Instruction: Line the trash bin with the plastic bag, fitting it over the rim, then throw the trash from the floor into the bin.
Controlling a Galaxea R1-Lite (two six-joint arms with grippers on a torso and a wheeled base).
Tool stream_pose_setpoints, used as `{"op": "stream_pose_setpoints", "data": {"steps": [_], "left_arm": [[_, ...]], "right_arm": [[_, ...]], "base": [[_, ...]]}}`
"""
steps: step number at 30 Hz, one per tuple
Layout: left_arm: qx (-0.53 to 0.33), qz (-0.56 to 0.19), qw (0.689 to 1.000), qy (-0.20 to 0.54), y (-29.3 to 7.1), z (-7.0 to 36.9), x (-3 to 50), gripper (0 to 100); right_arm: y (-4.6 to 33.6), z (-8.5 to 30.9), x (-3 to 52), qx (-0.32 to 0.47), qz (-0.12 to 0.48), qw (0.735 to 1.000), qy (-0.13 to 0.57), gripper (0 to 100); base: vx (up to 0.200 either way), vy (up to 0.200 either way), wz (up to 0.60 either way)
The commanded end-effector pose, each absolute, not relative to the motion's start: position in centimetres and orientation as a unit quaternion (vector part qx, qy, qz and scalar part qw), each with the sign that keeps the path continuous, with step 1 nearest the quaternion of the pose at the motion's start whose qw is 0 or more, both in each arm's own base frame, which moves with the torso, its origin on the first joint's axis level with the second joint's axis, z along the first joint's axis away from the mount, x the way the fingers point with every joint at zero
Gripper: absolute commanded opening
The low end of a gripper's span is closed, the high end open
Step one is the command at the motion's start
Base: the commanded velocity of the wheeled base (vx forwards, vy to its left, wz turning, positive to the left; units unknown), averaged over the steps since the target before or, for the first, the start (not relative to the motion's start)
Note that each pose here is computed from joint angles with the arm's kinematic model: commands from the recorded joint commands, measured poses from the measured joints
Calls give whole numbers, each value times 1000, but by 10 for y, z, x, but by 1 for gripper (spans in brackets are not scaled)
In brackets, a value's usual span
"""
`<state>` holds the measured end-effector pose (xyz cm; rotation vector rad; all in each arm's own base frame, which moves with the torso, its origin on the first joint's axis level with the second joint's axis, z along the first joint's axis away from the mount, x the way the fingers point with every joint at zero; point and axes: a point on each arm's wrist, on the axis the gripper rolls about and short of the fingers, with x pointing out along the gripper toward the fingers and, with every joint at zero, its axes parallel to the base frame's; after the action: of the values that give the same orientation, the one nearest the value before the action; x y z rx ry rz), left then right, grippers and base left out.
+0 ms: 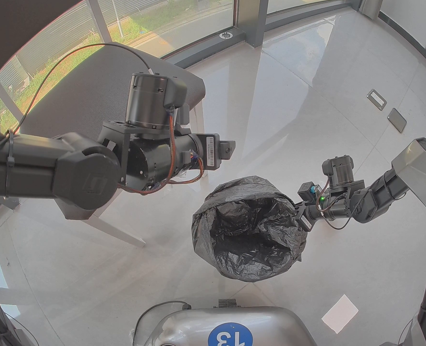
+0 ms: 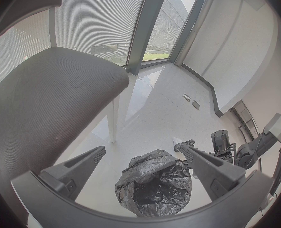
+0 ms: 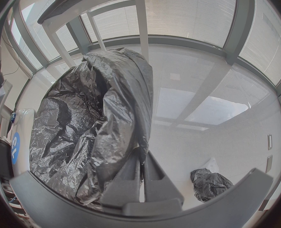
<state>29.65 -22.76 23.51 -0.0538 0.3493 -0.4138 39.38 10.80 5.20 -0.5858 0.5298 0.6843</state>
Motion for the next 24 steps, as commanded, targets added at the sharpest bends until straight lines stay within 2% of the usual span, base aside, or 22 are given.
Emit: {"op": "stream_pose_setpoints", "data": {"steps": [1, 7, 13, 24], "left_arm": [[-23, -207, 962, 178, -231, 230, 297, 100], [-21, -206, 961, 183, -233, 226, 299, 100], [-13, -214, 957, 195, -243, 215, 300, 100], [2, -233, 948, 215, -266, 190, 302, 100]], "right_arm": [[105, 57, 391, -280, 324, 868, 250, 100], [101, 61, 392, -278, 318, 873, 246, 100], [79, 84, 392, -274, 287, 889, 227, 100], [44, 90, 383, -267, 250, 899, 239, 100]], "base": [[0, 0, 0], [0, 0, 0], [0, 0, 0], [0, 0, 0]]}}
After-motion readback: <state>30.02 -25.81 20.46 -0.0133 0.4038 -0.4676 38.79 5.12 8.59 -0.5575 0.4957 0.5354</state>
